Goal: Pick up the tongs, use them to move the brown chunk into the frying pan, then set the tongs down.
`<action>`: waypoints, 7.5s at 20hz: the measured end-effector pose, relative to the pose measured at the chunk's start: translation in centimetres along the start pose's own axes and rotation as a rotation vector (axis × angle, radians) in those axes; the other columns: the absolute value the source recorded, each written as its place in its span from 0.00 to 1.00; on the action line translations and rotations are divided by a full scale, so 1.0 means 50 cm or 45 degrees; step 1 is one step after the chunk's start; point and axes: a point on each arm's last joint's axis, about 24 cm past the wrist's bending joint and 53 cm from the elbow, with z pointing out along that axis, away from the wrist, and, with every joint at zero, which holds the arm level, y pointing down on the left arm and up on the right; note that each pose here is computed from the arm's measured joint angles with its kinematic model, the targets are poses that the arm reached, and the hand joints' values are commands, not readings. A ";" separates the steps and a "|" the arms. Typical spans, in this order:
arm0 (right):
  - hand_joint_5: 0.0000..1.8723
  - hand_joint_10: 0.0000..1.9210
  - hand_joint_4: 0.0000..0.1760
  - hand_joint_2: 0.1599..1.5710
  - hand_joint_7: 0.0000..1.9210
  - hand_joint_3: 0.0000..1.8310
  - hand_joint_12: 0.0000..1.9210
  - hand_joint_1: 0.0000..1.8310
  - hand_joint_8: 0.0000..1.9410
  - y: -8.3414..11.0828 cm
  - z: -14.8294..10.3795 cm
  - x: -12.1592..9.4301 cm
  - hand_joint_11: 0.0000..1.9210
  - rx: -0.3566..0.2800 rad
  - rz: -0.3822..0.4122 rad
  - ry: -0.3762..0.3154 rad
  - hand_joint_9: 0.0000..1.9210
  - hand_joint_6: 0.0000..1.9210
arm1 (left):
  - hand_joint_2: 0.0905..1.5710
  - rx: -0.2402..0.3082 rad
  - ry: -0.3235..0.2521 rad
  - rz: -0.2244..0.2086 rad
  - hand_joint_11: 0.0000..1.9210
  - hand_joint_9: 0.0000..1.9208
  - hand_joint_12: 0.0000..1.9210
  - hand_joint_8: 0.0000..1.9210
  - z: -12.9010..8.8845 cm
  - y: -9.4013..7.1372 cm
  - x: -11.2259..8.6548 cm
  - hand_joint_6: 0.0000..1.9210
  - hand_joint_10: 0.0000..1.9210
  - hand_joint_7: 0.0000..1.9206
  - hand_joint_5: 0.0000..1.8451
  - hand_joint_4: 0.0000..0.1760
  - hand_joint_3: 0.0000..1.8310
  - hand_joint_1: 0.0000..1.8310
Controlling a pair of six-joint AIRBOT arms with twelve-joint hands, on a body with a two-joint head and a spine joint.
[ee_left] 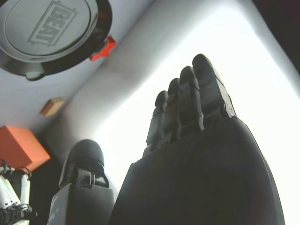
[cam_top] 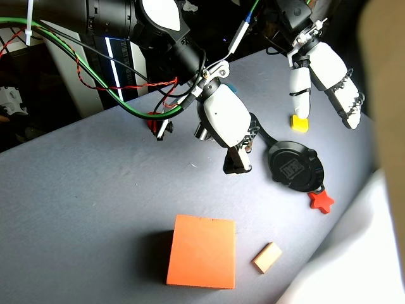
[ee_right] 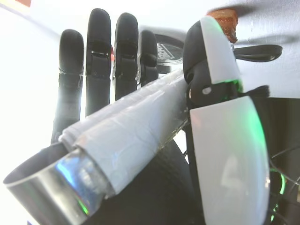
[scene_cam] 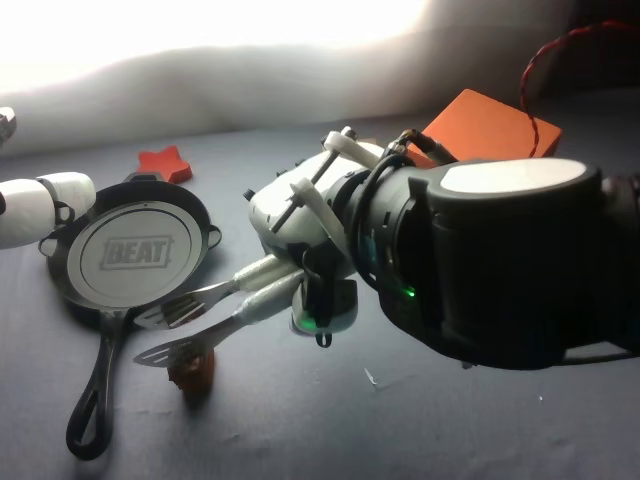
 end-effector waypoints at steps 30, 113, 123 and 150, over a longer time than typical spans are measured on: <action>0.36 0.01 0.00 0.71 0.40 0.00 0.73 0.50 0.00 -0.030 0.033 0.031 0.07 0.001 -0.058 -0.020 0.39 0.01 | 0.79 -0.008 -0.014 -0.014 0.00 0.04 0.14 0.00 -0.008 -0.001 0.000 0.00 0.00 0.03 0.01 0.00 0.00 0.00; 0.49 0.92 0.00 0.90 0.59 0.00 1.00 0.30 0.68 -0.027 0.204 -0.080 0.57 -0.093 -0.022 -0.252 0.60 0.54 | 0.78 0.037 -0.010 -0.027 0.00 0.04 0.15 0.00 0.019 -0.022 -0.006 0.00 0.00 0.04 0.04 0.00 0.00 0.05; 0.49 0.94 0.00 0.90 0.60 0.00 1.00 0.30 0.69 -0.001 0.054 -0.098 0.59 -0.221 -0.229 -0.293 0.61 0.54 | 0.78 0.051 0.021 -0.033 0.00 0.04 0.15 0.00 0.008 -0.033 0.013 0.00 0.00 0.04 0.04 0.00 0.00 0.03; 0.25 0.09 0.00 0.73 0.31 0.00 0.70 0.12 0.00 -0.151 0.014 0.080 0.02 -0.150 -0.598 -0.261 0.27 0.00 | 0.78 0.223 0.245 0.075 0.00 0.04 0.14 0.00 -0.079 -0.137 0.163 0.00 0.00 0.04 0.04 0.00 0.00 0.03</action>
